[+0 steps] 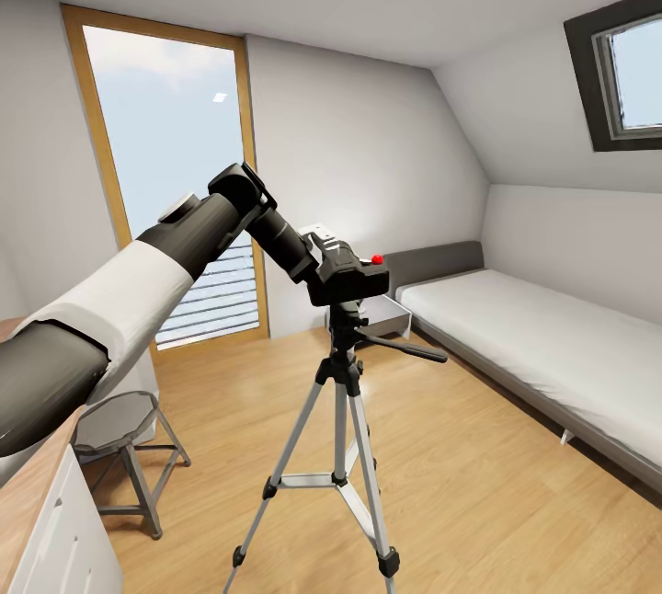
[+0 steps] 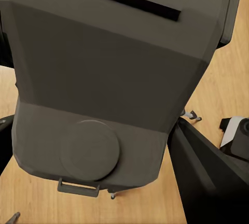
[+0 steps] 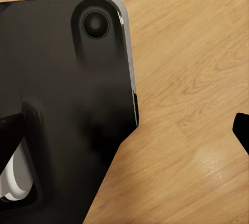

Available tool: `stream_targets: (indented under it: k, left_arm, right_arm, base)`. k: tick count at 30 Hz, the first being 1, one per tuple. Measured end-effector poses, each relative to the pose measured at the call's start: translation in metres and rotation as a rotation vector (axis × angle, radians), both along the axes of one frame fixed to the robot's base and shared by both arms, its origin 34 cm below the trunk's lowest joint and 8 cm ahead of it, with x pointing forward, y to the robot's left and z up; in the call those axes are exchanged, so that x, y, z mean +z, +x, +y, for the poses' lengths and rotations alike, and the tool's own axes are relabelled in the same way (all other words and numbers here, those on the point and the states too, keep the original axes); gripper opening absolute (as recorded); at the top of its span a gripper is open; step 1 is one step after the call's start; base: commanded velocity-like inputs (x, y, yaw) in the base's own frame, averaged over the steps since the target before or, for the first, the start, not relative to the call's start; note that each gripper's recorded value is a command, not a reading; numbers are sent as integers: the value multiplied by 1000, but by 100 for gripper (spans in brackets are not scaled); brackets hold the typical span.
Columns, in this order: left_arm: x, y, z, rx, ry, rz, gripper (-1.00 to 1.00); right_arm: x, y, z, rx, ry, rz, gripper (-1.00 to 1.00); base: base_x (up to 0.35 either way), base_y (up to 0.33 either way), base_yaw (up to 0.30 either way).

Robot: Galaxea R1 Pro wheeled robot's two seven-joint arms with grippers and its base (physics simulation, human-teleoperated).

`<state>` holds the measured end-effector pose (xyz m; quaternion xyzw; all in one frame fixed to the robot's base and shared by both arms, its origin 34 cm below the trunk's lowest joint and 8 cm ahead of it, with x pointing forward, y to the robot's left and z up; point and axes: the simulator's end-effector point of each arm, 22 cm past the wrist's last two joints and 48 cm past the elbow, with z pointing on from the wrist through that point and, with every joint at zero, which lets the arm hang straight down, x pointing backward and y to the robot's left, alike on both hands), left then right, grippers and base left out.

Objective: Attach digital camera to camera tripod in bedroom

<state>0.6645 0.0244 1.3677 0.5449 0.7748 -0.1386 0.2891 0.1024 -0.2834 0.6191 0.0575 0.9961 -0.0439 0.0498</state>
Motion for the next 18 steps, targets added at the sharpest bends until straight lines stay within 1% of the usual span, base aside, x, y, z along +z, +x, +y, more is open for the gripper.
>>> stream_targets:
  k: [18]
  left_arm:
    - [0,0,0,-1,0,-1,-100]
  right_arm:
    - [0,0,0,0,0,0,100]
  base:
    - [0,0,0]
